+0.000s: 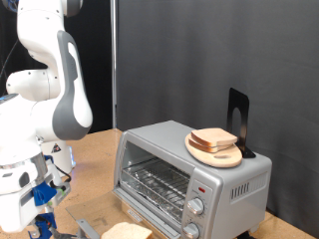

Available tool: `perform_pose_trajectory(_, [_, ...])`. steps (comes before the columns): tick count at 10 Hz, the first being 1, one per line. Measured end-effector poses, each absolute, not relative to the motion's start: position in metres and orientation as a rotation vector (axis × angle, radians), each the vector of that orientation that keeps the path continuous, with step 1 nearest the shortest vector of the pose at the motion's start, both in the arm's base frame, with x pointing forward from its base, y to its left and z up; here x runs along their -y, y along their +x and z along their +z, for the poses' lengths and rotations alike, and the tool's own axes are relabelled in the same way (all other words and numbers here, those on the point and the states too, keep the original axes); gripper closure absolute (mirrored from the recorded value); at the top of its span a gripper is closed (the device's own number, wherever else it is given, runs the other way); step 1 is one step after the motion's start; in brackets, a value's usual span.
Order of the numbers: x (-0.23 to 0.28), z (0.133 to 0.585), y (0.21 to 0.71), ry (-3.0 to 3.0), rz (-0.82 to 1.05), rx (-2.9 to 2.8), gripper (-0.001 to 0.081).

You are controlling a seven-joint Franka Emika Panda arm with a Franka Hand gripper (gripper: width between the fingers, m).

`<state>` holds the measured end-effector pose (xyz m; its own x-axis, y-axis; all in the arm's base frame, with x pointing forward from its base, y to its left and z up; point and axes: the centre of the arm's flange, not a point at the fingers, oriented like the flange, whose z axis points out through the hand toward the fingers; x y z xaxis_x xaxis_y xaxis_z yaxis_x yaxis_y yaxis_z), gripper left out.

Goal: Make a piece of toast with the oven

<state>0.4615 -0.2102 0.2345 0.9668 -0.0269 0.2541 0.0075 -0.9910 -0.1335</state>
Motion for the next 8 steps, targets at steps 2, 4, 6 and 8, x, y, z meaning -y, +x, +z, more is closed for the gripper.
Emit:
perform_pose_trajectory(2, [0.207,0.234,0.463,-2.985,-0.389,-0.012,0.0440])
perform_pose_trajectory(4, [0.206,0.228,0.463,-3.006,-0.385,-0.007,0.0440])
perform_pose_trajectory(6, [0.205,0.224,0.462,-3.019,-0.381,-0.011,0.0440])
perform_pose_trajectory(8, [0.204,0.221,0.463,-3.020,-0.377,-0.015,0.0440])
